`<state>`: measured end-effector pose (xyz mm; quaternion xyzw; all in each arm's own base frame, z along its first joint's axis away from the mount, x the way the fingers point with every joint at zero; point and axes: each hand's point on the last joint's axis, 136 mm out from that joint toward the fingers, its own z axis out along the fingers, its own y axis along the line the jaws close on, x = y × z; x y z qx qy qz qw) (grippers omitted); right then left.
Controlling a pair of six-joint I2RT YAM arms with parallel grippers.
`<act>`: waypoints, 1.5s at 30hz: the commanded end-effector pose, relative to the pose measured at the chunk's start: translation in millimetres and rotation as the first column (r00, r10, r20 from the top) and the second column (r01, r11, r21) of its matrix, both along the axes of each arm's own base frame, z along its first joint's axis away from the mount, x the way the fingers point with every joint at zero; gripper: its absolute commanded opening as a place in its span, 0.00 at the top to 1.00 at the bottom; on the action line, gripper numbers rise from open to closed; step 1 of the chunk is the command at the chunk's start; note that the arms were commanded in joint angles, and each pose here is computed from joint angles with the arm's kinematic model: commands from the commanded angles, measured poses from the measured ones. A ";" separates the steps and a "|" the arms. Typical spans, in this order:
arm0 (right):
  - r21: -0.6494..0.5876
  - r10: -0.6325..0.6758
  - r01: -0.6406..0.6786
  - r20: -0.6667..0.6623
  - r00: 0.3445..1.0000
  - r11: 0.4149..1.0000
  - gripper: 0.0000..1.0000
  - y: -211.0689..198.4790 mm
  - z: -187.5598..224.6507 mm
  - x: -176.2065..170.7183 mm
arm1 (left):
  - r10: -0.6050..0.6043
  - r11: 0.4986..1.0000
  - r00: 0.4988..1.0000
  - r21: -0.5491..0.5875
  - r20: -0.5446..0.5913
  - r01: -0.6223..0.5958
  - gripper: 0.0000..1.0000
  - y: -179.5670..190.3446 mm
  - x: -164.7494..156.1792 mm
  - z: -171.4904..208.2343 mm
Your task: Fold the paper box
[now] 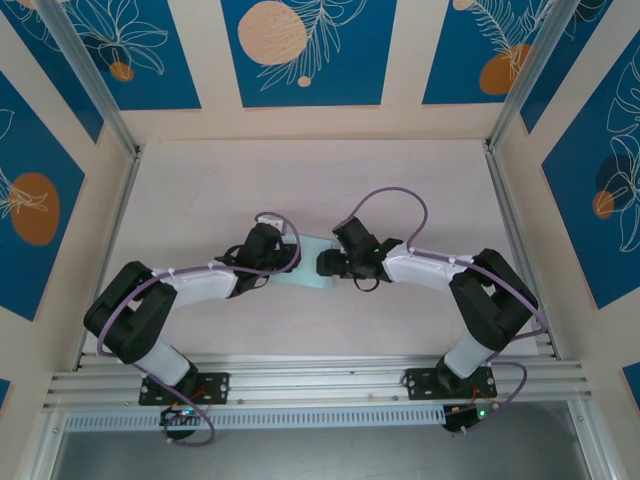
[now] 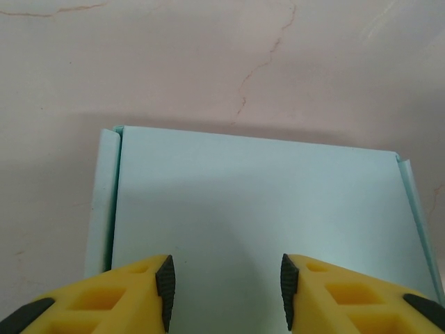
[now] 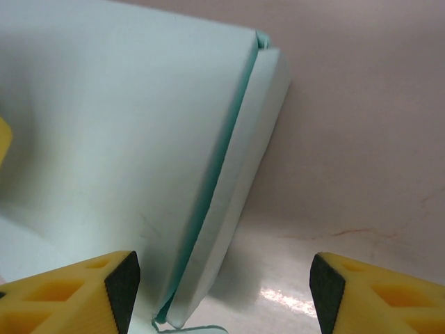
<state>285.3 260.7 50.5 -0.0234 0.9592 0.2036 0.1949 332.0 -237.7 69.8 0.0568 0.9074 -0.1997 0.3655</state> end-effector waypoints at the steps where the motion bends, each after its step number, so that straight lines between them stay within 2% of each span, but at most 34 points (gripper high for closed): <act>1: 0.013 -0.003 0.004 -0.044 0.999 1.000 0.33 -0.2 -10.8 -4.7 | 0.006 0.999 0.999 0.039 -0.047 -0.004 0.53 5.1 -8.7 -4.9; 6: -0.046 -0.019 0.014 -0.095 0.995 0.999 0.37 -10.5 -28.3 -6.7 | 0.032 0.996 0.999 0.081 -0.001 -0.032 0.51 17.3 -7.9 11.0; 11: -0.056 -0.011 0.005 -0.096 0.995 0.998 0.38 -10.7 -27.2 -6.4 | 0.058 0.975 0.996 0.209 0.062 -0.070 0.46 43.9 -5.1 29.0; 15: -0.054 0.002 -0.007 -0.084 0.996 0.998 0.38 -8.4 -20.2 -3.7 | 0.068 0.959 0.998 0.274 0.010 -0.068 0.45 65.0 -3.6 24.3; 21: -0.009 0.031 -0.031 -0.052 0.998 0.999 0.37 1.0 -1.5 2.5 | 0.067 0.983 0.994 0.177 -0.089 -0.050 0.46 78.2 -1.4 0.3; 25: 0.014 0.039 -0.038 -0.045 0.998 0.999 0.37 5.1 4.4 5.0 | 0.066 0.993 0.992 0.105 -0.110 -0.054 0.52 80.1 9.1 -4.7; 33: 0.051 0.044 -0.042 -0.036 0.998 0.998 0.36 9.1 9.1 9.2 | 0.011 0.999 0.993 -0.035 -0.120 -0.015 0.53 62.2 15.3 -0.5; 39: 0.059 0.040 -0.038 -0.039 0.998 0.998 0.37 9.3 8.2 12.2 | 0.020 0.999 0.987 -0.039 -0.159 -0.027 0.53 61.2 17.3 -13.9; 45: 0.084 0.028 -0.025 -0.034 0.999 0.996 0.36 7.2 10.7 13.4 | 0.056 0.995 0.971 -0.070 -0.231 -0.074 0.62 69.9 18.2 -31.6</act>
